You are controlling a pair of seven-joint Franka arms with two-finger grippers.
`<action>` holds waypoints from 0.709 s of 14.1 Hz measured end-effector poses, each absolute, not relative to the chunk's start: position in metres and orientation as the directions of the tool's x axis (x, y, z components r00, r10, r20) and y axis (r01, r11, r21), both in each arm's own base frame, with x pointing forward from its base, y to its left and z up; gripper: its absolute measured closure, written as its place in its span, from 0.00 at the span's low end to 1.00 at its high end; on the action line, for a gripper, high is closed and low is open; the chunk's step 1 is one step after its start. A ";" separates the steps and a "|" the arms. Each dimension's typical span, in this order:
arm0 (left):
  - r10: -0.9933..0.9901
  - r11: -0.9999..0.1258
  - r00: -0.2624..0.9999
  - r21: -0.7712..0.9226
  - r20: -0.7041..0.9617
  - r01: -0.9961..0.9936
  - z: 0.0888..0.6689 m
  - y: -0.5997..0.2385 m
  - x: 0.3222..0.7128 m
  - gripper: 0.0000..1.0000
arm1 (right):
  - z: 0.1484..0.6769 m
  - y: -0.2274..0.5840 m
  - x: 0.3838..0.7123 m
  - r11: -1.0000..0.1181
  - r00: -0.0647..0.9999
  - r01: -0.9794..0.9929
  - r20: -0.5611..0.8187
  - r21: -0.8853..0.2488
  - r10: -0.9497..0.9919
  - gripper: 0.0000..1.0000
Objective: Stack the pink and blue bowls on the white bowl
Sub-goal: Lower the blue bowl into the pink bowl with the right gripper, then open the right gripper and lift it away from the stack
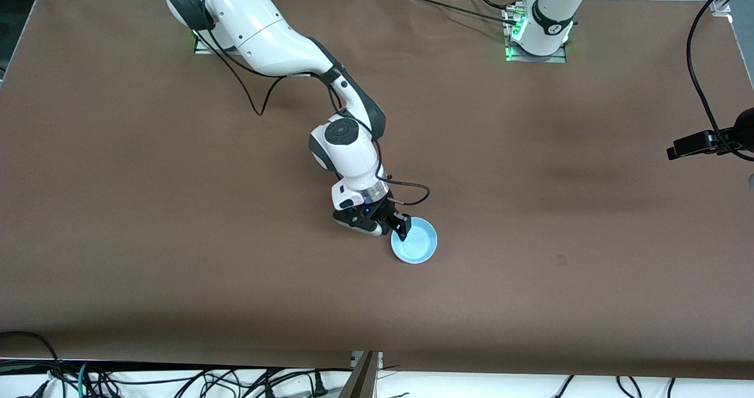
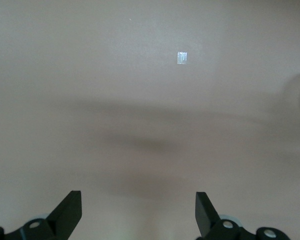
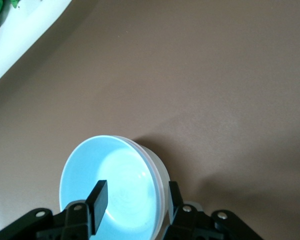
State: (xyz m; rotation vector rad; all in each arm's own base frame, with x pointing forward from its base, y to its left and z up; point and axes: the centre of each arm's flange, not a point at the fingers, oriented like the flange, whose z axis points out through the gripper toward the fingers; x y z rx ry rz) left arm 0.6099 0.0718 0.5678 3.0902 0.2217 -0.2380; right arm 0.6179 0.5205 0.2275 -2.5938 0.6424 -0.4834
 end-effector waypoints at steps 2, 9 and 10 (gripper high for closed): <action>0.139 -0.989 0.978 0.023 -0.155 0.145 0.568 0.072 0.610 0.00 | 0.230 0.515 0.624 -0.805 0.827 -0.362 0.236 -0.471 -0.510 0.43; 0.139 -0.989 0.978 0.023 -0.155 0.145 0.568 0.072 0.610 0.00 | 0.321 0.481 0.665 -0.768 0.801 -0.456 0.167 -0.450 -0.574 0.43; 0.139 -0.989 0.978 0.023 -0.155 0.144 0.568 0.072 0.610 0.00 | 0.343 0.474 0.668 -0.758 0.800 -0.474 0.141 -0.448 -0.583 0.43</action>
